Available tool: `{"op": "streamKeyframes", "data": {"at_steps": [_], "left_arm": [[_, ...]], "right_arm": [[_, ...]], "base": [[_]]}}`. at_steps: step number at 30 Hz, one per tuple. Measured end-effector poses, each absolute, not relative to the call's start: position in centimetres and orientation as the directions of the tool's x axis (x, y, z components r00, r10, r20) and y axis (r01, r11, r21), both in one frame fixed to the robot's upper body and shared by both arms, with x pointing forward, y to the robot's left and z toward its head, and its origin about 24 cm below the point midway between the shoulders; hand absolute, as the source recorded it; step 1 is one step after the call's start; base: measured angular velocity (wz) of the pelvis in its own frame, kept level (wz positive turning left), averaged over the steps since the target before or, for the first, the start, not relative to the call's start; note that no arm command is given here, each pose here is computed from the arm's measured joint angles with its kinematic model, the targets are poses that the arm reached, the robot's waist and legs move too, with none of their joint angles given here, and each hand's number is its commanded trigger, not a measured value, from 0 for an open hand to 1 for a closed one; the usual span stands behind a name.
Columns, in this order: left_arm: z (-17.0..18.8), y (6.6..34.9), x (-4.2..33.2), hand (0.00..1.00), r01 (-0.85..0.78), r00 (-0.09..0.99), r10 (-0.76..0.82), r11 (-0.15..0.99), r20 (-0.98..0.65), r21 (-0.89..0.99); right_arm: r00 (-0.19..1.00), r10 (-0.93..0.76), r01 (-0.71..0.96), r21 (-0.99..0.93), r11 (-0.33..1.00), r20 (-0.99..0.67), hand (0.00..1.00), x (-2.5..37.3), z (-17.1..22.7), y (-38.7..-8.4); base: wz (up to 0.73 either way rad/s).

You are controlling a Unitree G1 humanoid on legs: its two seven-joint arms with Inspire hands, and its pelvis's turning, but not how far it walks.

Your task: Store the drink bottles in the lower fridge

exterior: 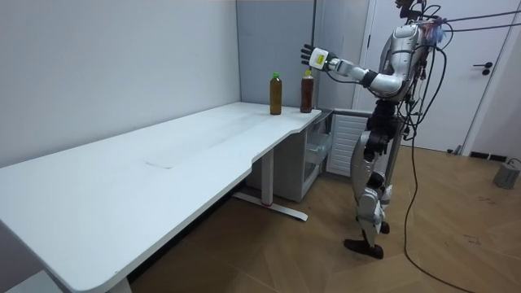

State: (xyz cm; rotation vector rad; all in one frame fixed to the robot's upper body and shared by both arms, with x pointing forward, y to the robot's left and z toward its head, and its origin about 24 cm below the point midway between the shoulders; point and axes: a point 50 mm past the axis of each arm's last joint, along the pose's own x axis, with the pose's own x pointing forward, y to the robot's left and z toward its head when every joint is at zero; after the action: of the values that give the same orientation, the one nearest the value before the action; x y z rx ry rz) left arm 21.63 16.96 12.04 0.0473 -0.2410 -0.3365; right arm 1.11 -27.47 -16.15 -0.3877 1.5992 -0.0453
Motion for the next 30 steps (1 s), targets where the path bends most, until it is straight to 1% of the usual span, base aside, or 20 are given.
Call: {"op": "streamKeyframes", "data": {"at_steps": [18, 30], "left_arm": [[10.9, 17.0, 21.9, 0.00, 0.335, 0.925, -0.343, 0.939, 0.164, 0.072], [10.9, 17.0, 21.9, 0.00, 0.332, 0.927, -0.339, 0.941, 0.163, 0.072]], "right_arm": [[-0.008, -0.271, -0.255, -0.260, 0.931, -0.963, 0.00, 1.3, -16.2, -27.3], [-0.005, -0.270, -0.257, -0.259, 0.931, -0.963, 0.00, 1.4, -16.2, -27.3]], "base": [[0.00], [-0.01]]}}
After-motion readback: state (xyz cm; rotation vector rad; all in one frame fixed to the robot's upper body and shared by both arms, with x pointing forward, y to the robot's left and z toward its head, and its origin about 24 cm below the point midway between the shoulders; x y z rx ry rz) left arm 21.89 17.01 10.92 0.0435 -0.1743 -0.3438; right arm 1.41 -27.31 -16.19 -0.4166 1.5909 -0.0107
